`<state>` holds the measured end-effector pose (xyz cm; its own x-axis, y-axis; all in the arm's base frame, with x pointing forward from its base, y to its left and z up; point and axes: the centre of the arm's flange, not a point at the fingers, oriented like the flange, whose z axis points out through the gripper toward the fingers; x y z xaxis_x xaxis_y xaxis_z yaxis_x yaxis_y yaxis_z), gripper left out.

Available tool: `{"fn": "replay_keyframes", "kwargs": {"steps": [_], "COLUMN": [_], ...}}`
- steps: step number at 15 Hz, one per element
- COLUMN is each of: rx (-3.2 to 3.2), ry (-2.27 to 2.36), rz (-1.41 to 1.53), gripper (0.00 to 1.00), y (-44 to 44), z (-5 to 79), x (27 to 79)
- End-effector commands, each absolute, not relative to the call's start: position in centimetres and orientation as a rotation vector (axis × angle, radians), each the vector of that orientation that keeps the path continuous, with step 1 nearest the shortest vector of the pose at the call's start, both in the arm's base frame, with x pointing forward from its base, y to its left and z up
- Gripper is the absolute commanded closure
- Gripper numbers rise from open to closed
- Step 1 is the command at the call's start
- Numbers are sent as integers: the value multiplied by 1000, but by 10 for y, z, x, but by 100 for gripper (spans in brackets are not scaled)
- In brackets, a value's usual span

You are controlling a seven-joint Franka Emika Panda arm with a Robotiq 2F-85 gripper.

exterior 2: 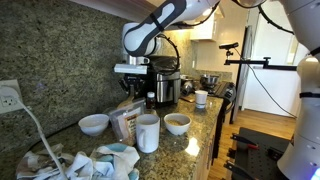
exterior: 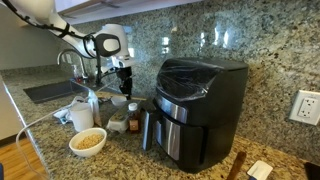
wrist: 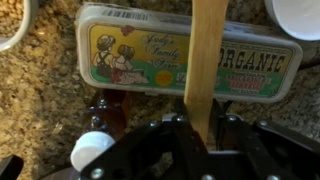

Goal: Use the wooden spoon to mix the contents in the bowl

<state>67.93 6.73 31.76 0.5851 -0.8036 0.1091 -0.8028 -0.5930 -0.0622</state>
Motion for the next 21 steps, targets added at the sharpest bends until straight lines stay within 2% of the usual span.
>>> {"fn": "replay_keyframes", "kwargs": {"steps": [1,11,12,15,16,21], "rx": [-2782,-2775,-2813,-2813,-2814,-2847], "ry": [1455,1476,1462,1456,1454,1437], "rz": [-117,-38,-63,-45,-43,-64], "gripper": [93,93,74,74,93,93], "y": [63,55,52,56,57,63], "z": [336,329,326,323,322,330], "x": [645,613,628,625,624,631]}}
